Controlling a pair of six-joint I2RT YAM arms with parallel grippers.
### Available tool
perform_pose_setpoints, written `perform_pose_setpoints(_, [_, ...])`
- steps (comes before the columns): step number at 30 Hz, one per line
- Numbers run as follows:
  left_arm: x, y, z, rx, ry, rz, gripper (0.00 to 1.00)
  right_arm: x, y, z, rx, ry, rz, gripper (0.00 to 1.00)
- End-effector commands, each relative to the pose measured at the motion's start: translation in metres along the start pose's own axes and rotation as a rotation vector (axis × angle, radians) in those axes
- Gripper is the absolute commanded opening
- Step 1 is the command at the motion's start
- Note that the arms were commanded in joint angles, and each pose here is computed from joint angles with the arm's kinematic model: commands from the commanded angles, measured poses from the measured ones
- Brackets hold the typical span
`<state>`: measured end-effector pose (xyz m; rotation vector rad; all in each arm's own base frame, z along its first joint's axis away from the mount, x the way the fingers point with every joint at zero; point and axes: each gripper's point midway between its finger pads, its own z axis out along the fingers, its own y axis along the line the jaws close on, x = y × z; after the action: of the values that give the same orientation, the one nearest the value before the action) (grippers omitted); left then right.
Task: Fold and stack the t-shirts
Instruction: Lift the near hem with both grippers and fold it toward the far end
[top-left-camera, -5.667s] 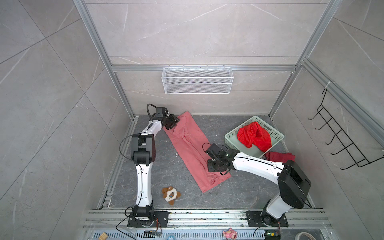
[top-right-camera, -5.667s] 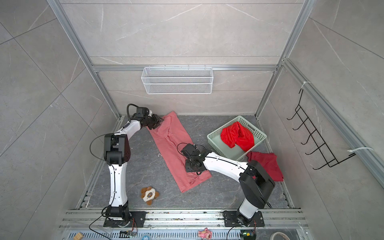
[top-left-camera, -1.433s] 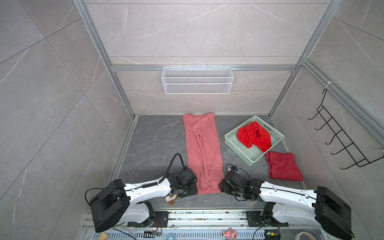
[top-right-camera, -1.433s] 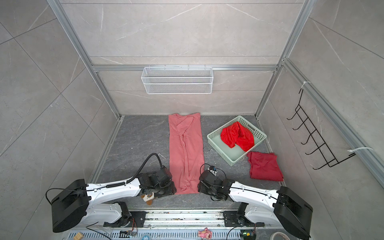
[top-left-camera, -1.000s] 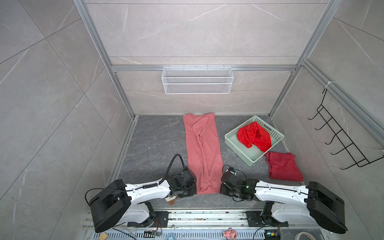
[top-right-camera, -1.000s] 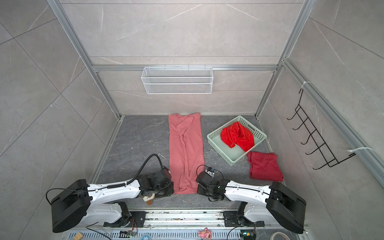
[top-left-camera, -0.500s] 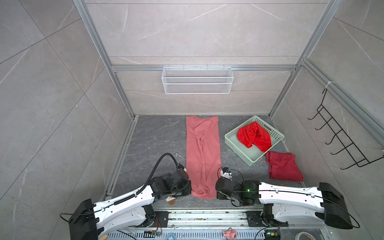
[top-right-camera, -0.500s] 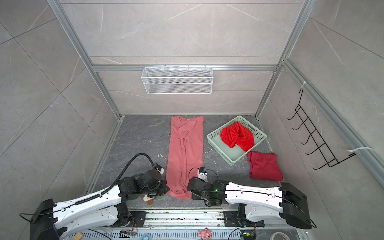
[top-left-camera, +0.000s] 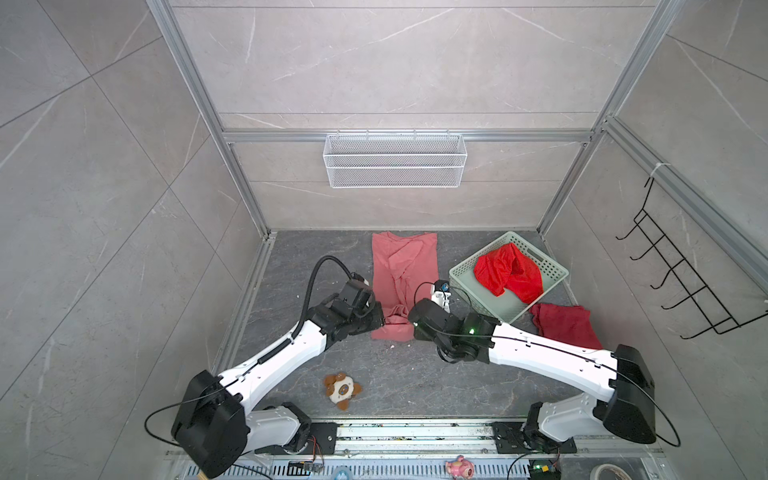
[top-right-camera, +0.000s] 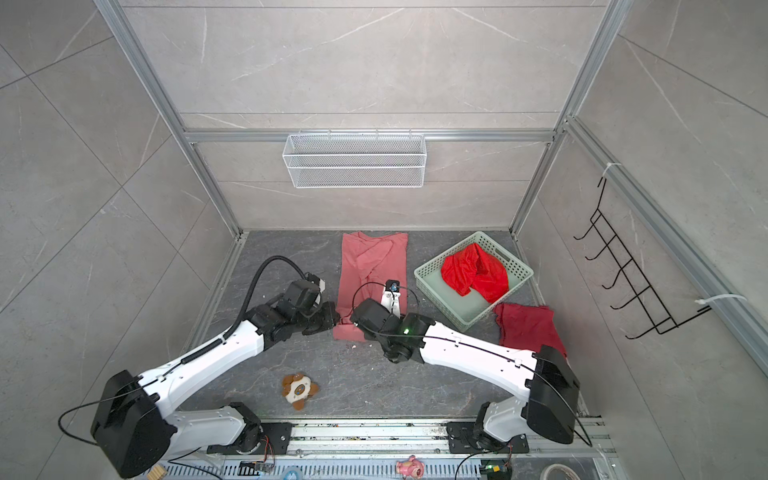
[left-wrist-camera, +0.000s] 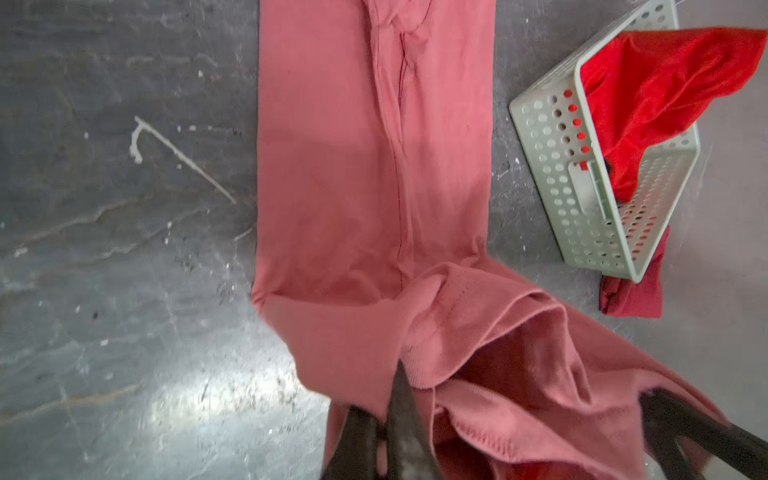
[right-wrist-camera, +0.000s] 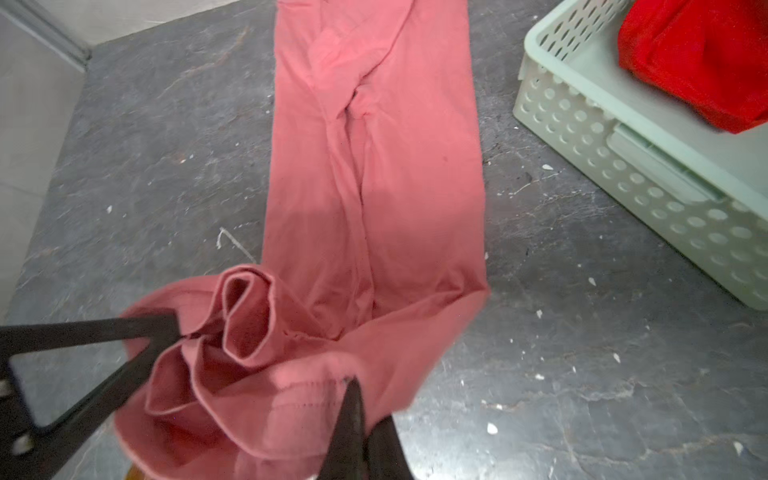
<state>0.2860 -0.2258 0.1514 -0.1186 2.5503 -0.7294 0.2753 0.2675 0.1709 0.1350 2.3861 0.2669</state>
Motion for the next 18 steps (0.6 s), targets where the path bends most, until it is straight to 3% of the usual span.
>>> perform_pose_setpoints(1, [-0.048,-0.03,0.006,0.135,-0.074,0.068,0.0,-0.021,0.011,0.026,-0.033,0.001,0.009,0.0])
perform_pose_setpoints(9, [-0.104,-0.006,0.067,0.115,-0.034,-0.019,0.0,-0.046,-0.003,0.102,0.06,0.067,0.046,0.0])
perform_pose_setpoints(18, [-0.13,0.015,0.115,0.15,0.02,-0.112,0.0,-0.071,-0.023,0.151,0.126,0.085,0.112,0.0])
